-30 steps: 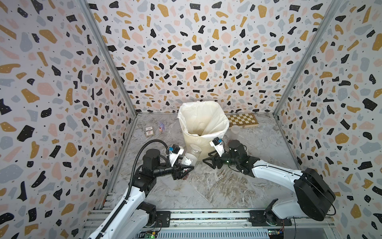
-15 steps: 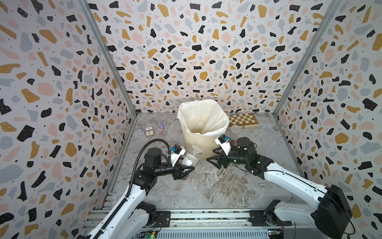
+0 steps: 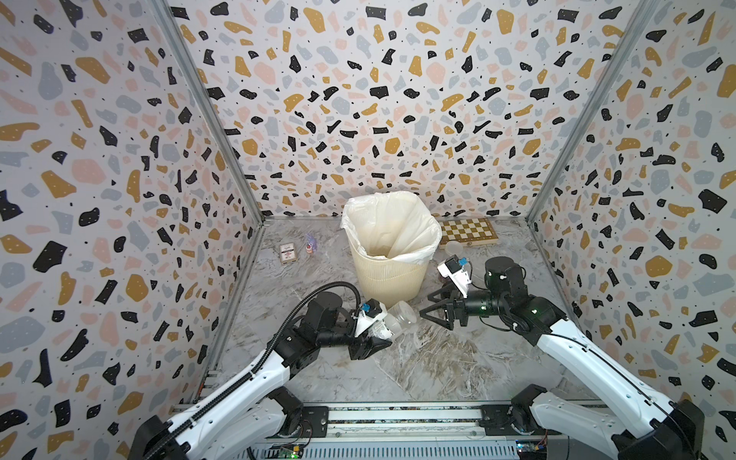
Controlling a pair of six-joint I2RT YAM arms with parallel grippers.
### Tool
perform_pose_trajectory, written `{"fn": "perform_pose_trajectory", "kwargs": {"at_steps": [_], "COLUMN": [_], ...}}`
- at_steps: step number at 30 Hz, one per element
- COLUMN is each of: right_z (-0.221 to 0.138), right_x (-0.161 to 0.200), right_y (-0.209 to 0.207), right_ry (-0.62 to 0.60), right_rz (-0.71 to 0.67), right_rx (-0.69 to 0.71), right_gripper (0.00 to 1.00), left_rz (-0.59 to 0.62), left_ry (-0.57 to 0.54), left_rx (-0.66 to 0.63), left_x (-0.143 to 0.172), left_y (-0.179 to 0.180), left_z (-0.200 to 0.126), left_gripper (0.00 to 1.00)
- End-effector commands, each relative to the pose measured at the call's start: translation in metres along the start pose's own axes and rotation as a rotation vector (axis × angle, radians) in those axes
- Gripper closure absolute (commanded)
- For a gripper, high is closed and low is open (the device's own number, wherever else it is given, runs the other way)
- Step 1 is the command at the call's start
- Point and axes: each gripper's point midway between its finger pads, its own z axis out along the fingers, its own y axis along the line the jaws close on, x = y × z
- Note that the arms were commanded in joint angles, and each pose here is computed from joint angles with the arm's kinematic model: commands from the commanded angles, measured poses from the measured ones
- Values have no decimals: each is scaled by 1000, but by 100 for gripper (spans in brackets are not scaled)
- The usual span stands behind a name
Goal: Empty the moldy dried flower tea in the jars
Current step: Unscrew the lid from the jar.
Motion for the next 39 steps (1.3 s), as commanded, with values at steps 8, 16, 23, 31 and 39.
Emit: {"fn": "perform_pose_trajectory", "kwargs": {"at_steps": [8, 16, 23, 31, 39], "right_z": [17, 31, 38, 36, 30], "right_x": [7, 10, 15, 25, 29], "right_y": [12, 3, -1, 3, 14], "right_ry": [109, 151, 177, 178, 91], "right_rz": [3, 3, -6, -117, -317], "right_rx": [-43, -32, -44, -60, -91], "right_gripper": [12, 18, 32, 45, 50], "left_rz": [184, 214, 218, 179, 143], "left_ry": [11, 19, 16, -8, -53], "left_rx": [-108, -148, -128, 18, 169], "left_x": [-18, -18, -18, -29, -45], "left_y": [13, 18, 15, -11, -37], "left_z": [11, 14, 15, 11, 6], "left_gripper": [42, 42, 42, 42, 42]}}
